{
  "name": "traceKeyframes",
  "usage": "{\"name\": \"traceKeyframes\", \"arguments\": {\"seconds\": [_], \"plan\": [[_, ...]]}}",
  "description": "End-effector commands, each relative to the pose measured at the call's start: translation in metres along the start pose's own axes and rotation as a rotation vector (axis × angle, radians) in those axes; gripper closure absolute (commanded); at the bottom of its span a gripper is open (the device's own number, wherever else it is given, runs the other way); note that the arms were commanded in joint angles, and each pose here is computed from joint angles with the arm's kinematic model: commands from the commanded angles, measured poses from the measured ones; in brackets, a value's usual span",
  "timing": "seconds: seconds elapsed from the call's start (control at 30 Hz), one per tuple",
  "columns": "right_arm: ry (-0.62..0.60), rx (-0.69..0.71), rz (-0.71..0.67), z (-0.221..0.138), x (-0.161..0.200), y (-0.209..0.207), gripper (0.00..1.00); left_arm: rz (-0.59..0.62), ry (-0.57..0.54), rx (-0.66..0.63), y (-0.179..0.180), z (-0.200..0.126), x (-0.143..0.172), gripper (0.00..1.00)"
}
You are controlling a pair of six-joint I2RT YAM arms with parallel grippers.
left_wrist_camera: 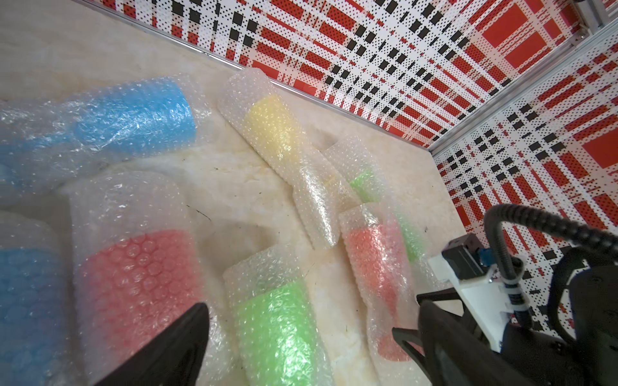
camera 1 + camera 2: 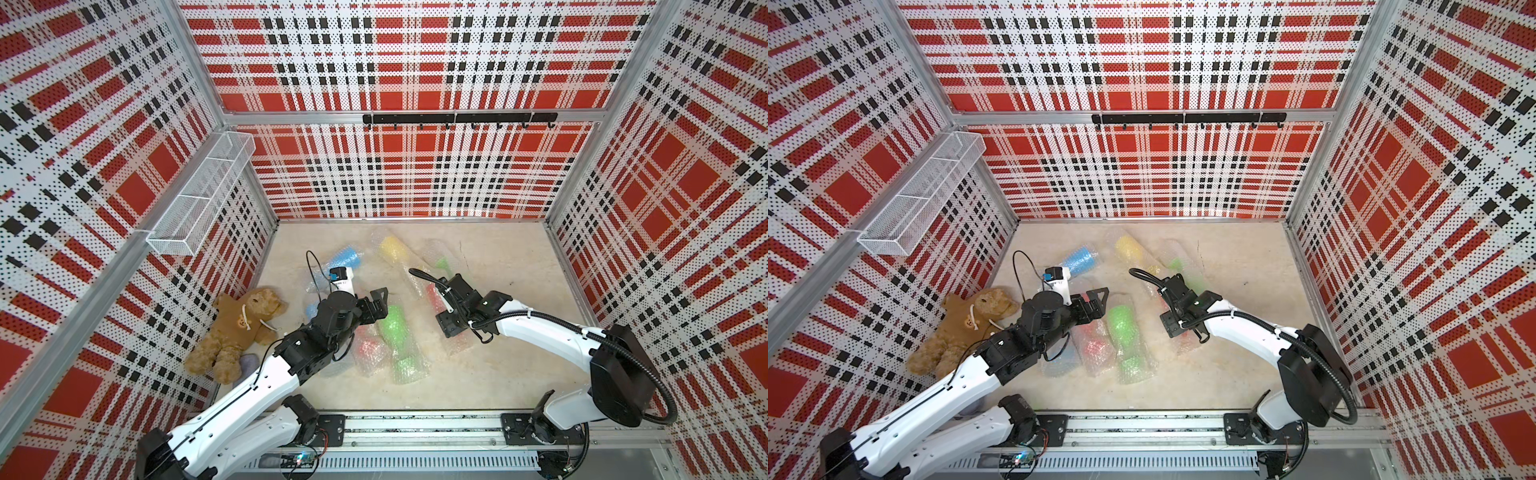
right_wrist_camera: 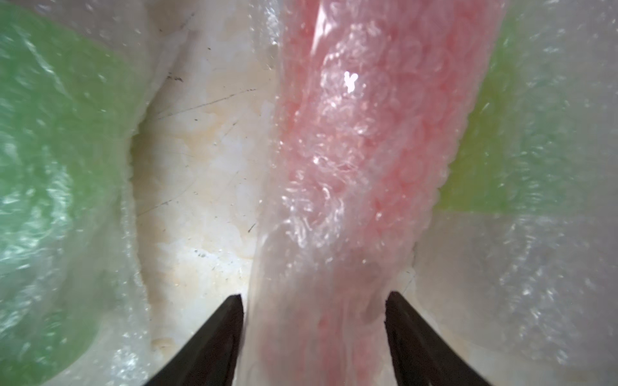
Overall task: Unpack wine glasses from bubble wrap
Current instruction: Unwrap the bubble wrap at the center of the board.
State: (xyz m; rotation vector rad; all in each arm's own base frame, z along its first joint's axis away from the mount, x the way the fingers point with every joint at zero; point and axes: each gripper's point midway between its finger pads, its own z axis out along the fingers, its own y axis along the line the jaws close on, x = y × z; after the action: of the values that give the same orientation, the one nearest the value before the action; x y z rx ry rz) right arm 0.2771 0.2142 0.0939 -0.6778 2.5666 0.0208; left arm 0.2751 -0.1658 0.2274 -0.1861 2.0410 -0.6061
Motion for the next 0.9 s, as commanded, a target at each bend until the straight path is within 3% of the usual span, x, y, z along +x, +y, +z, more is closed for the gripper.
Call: {"name": "traceKeyframes", "arguments": {"seconds": [0.0,0.07,0.13,0.33,0.57,0.73,0.87], "plan": [[-0.018,0.093,-0.015,-0.004,-0.011,-0.013,0.48,0.002,-0.025,-0.003,0.002,0.003,-0.006,0.02],[-0.023,0.082,-0.015,-0.005,-0.013,-0.011,0.63,-0.001,-0.023,-0.002,0.001,0.004,-0.007,0.02],[-0.043,0.013,-0.008,-0.012,-0.017,-0.001,0.70,-0.001,-0.021,-0.002,0.000,0.004,-0.008,0.02],[-0.095,-0.188,0.047,-0.040,-0.019,0.026,0.79,0.019,0.054,0.047,-0.017,0.014,0.005,0.02],[-0.142,-0.373,0.146,-0.060,-0.015,0.046,0.84,0.106,0.200,0.134,-0.061,0.029,0.049,0.02],[-0.141,-0.419,0.165,-0.048,-0.003,0.051,0.92,0.149,0.307,0.206,-0.089,0.041,0.090,0.03],[-0.134,-0.388,0.184,-0.035,0.010,0.041,0.93,0.195,0.358,0.212,-0.102,0.050,0.110,0.06]]}}
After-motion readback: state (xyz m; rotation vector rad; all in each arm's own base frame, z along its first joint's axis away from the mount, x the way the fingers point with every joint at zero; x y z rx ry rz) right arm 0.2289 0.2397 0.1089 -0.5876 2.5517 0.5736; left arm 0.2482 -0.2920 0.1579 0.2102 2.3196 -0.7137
